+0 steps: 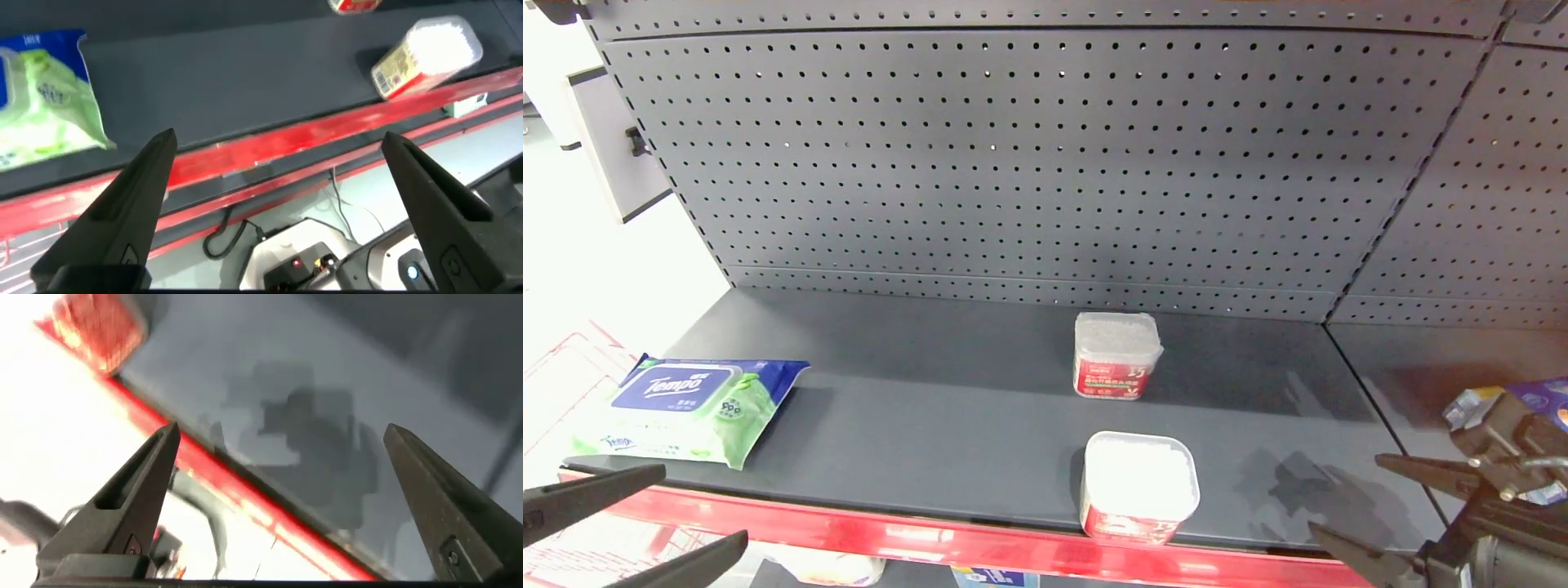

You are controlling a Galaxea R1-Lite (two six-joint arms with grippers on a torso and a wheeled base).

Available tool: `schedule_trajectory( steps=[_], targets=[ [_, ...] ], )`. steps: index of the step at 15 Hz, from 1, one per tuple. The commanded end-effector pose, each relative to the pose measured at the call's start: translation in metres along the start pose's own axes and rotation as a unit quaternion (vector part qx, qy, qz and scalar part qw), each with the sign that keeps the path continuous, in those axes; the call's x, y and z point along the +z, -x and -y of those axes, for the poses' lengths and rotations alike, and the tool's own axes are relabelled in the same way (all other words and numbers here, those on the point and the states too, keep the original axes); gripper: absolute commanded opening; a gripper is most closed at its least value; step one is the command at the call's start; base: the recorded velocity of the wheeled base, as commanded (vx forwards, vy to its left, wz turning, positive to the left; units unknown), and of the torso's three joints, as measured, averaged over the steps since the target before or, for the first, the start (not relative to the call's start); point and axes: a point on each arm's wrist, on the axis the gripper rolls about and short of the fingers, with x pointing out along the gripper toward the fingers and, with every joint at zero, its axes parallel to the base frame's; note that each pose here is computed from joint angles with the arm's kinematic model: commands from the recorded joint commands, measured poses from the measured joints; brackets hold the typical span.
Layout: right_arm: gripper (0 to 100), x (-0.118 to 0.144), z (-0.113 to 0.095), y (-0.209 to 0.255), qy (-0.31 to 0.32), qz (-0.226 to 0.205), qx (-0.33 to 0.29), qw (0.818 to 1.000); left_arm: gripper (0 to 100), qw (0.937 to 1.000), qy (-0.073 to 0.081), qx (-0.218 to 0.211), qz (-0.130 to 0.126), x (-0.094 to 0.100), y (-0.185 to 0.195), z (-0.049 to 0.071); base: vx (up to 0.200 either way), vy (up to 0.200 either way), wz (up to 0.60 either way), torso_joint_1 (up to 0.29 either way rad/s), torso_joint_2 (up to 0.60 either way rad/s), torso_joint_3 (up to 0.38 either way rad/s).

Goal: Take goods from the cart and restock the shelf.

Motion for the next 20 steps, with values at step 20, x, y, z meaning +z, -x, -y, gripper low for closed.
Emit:
schedule_trajectory(
  steps=[20],
  targets=[
    [100,-0.117,-0.021,0.095,-0.107,0.169,-0.315,0.928,100,0.9431,-0.029,0.22,0.247,-0.154,0.032,-0.022,0.0,0.0,0.0,0.0,0.0,0.0]
  ],
)
